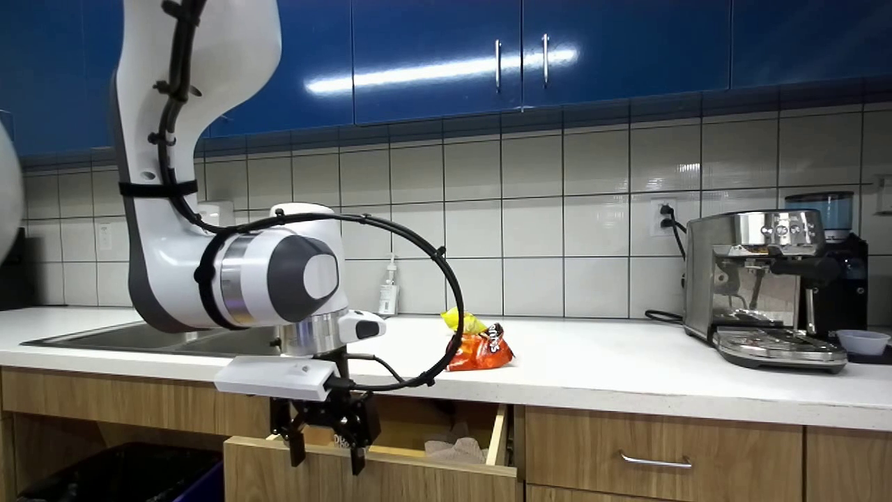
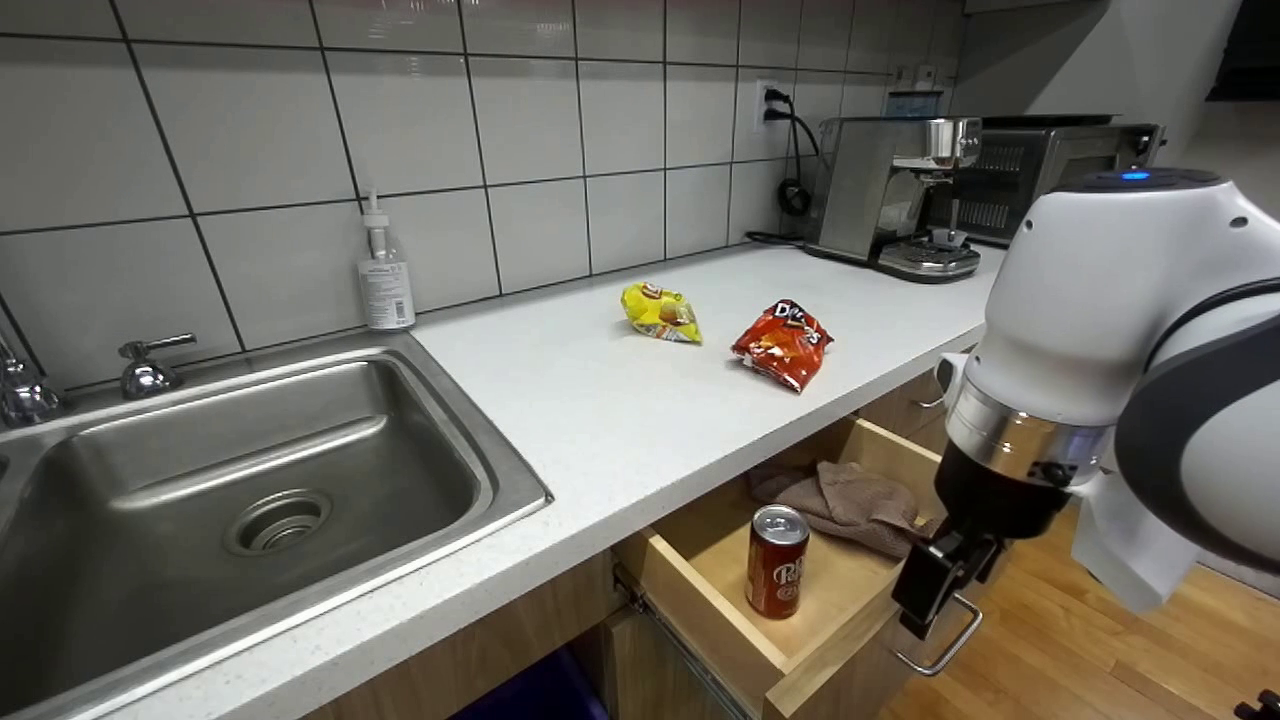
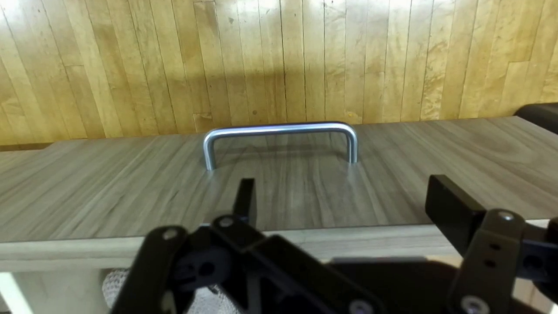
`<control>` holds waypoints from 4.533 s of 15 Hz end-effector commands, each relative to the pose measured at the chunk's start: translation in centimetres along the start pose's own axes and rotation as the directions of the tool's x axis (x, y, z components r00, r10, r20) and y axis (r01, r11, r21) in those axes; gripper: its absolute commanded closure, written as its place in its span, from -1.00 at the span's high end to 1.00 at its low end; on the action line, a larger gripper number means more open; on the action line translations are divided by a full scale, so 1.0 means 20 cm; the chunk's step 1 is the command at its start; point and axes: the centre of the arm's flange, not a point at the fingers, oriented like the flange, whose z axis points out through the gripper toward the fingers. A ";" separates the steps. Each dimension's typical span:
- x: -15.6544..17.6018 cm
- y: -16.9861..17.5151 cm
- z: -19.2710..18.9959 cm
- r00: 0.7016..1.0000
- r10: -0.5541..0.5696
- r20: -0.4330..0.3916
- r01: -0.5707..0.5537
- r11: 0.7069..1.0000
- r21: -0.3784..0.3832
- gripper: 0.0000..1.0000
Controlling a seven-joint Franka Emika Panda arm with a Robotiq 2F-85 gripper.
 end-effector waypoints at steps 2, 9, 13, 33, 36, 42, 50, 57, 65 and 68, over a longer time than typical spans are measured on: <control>0.01 0.01 0.02 0.999 0.013 -0.036 -0.013 1.000 -0.012 1.00; 0.02 0.02 0.03 0.998 0.004 -0.064 -0.004 1.000 -0.010 1.00; 0.03 0.03 0.03 0.996 0.008 -0.083 -0.009 1.000 -0.011 1.00; 0.17 0.06 0.05 0.993 0.013 -0.118 -0.014 1.000 -0.007 1.00; 0.20 0.07 0.06 0.993 0.009 -0.121 -0.010 1.000 -0.007 1.00; 0.28 0.08 0.08 0.992 0.006 -0.129 -0.007 1.000 -0.009 1.00; 0.37 0.11 0.11 0.990 0.004 -0.139 -0.005 1.000 -0.008 1.00; 0.44 0.12 0.12 0.989 -0.006 -0.149 0.005 1.000 -0.006 1.00; 0.49 0.14 0.12 0.987 -0.019 -0.158 0.019 1.000 -0.004 1.00; 0.51 0.14 0.12 0.987 -0.022 -0.161 0.022 1.000 -0.001 1.00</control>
